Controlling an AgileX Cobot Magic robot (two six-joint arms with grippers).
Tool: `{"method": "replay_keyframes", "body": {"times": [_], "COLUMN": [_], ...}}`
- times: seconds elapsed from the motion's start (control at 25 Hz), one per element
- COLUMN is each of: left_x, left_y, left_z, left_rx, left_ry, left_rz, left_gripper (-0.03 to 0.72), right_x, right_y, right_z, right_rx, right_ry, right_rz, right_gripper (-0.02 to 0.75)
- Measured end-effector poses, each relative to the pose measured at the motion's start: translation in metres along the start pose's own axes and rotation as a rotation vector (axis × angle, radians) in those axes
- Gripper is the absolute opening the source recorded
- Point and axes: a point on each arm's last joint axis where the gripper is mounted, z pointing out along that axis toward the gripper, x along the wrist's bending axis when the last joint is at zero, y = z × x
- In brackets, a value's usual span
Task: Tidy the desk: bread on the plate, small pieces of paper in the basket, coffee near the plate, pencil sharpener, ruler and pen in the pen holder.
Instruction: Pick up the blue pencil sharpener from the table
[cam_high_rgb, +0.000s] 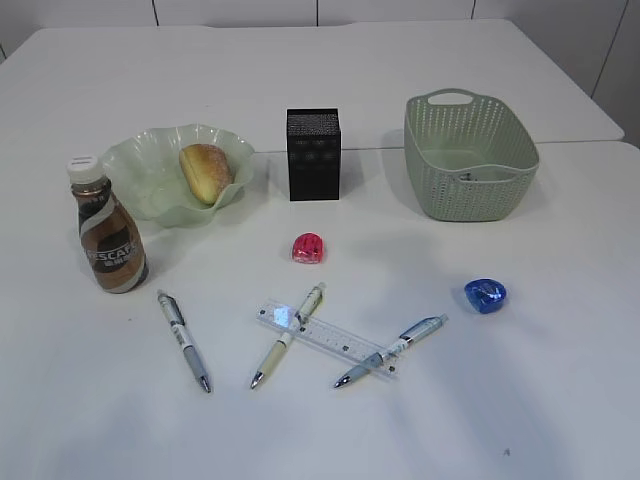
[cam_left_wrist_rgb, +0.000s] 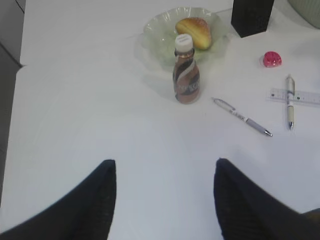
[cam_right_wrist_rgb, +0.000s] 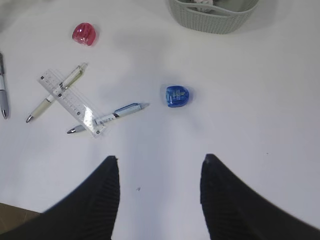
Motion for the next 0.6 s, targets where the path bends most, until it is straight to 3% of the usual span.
{"method": "replay_keyframes", "body": {"times": [0.36, 0.6], "left_x": [-0.006, -0.007], "left_y": [-0.061, -0.068], "left_z": [0.016, 0.025], "left_rx": [0.033, 0.053], "left_ry": [-0.003, -0.005], "left_rz": [0.005, 0.007], "left_gripper": [0.435, 0.435], "right_x": [-0.001, -0.003], "right_y": [0.006, 0.015], "right_z": [0.019, 0.052], "right_rx": [0.056, 0.154], "right_ry": [-0.002, -0.011], "right_rz": [0.071, 0.152], "right_gripper": [0.42, 0.429]}}
